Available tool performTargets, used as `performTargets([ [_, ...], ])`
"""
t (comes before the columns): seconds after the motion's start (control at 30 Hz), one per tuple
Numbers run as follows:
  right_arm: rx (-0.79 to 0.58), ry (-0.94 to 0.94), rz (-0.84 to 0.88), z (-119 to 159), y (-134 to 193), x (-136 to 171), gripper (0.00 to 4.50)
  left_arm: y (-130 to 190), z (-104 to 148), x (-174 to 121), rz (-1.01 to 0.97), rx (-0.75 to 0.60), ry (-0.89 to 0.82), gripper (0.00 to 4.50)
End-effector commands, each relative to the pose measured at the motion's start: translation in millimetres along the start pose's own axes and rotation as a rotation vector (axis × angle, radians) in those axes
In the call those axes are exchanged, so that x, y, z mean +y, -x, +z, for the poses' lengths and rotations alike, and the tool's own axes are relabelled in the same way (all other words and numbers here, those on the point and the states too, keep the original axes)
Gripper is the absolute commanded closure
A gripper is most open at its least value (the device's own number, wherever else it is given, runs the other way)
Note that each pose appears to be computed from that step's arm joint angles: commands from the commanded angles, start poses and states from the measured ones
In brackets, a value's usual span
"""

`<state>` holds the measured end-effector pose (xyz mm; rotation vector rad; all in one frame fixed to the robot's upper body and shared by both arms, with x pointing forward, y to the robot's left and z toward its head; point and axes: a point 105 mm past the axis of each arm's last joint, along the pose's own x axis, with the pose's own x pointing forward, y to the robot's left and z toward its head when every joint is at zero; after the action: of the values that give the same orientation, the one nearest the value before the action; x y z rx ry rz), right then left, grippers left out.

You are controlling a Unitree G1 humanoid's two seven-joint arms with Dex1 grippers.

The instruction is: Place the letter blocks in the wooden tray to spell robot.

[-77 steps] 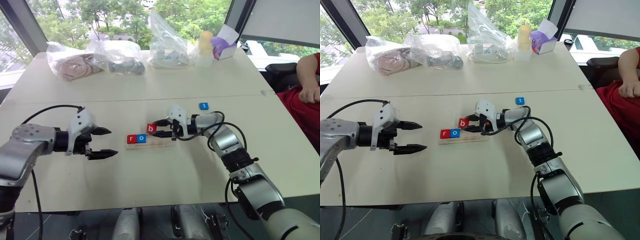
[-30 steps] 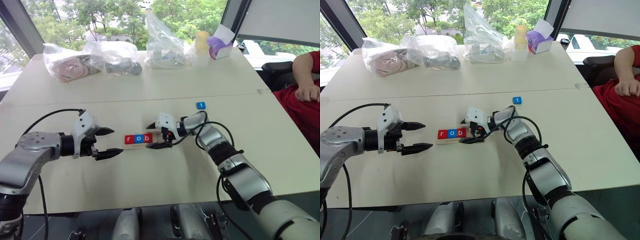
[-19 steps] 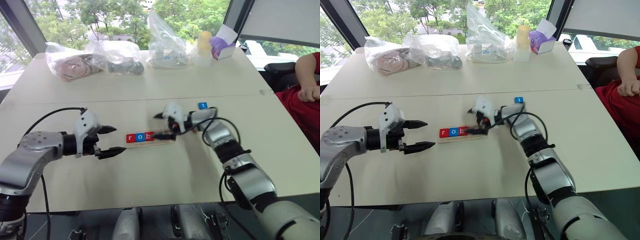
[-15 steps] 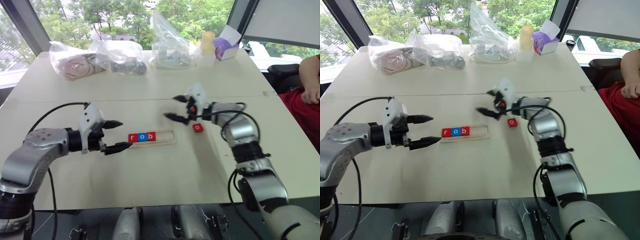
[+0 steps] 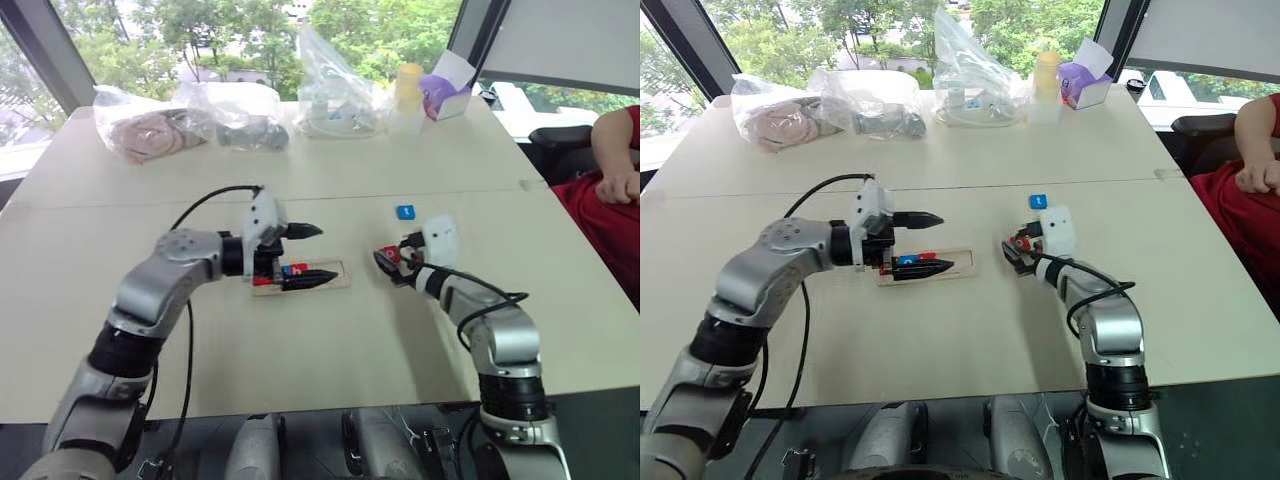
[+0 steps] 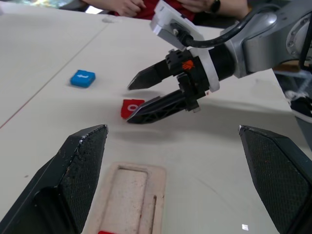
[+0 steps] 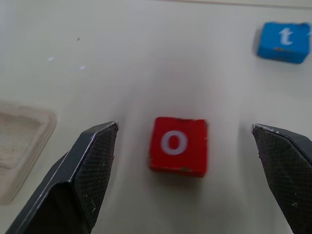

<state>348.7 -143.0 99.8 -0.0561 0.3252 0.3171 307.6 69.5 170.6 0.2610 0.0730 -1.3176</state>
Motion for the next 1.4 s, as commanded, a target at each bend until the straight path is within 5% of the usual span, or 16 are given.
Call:
performTargets([
  [0.03, -0.012, 0.029, -0.067, 1.4, -3.4, -1.8, 0.03, -4.7, -0.6, 1.1, -0.017, 0.011, -0.048, 0.0],
  [0.13, 0.007, 0.042, -0.111, -5.7, -8.6, -6.6, 0.03, -6.1, -4.1, 2.1, -0.013, 0.018, -0.051, 0.0],
  [0.2, 0.011, 0.046, -0.101, -8.0, -9.8, -5.4, 0.55, -4.1, -6.0, 3.8, 0.001, 0.021, -0.047, 0.0],
  [0.37, 0.012, 0.037, -0.088, -8.7, -9.1, -0.8, 2.93, 0.9, -9.7, 3.0, 0.027, 0.025, -0.033, 0.0],
  [0.53, -0.033, 0.065, -0.176, -0.1, -3.8, -11.3, 2.93, -2.6, -15.8, -3.8, 0.008, 0.044, -0.044, 0.0],
  [0.7, -0.038, -0.016, -0.386, -7.3, 35.0, -29.5, 2.93, -9.2, -15.4, -17.0, -0.056, 0.072, -0.094, 0.0],
  [0.97, 0.078, -0.254, -0.357, -33.8, 43.9, -0.9, 2.93, -18.4, -18.9, -33.8, -0.169, 0.126, -0.151, 0.0],
  [1.0, 0.088, -0.258, -0.354, -35.6, 43.2, -0.5, 2.15, -19.4, -18.9, -34.0, -0.174, 0.126, -0.152, 0.0],
  [1.17, 0.029, -0.191, -0.331, -20.8, 47.6, -6.6, 0.02, -15.8, -16.9, -26.0, -0.154, 0.124, -0.149, 0.0],
  [1.27, -0.124, 0.031, -0.224, 14.8, 54.6, -16.0, 0.02, -2.7, -8.4, -13.3, -0.116, 0.099, -0.113, 0.0],
  [1.4, -0.162, 0.244, 0.206, 32.0, 69.1, -13.0, 0.02, 24.4, -5.3, -10.8, -0.144, 0.13, -0.054, 0.0],
])
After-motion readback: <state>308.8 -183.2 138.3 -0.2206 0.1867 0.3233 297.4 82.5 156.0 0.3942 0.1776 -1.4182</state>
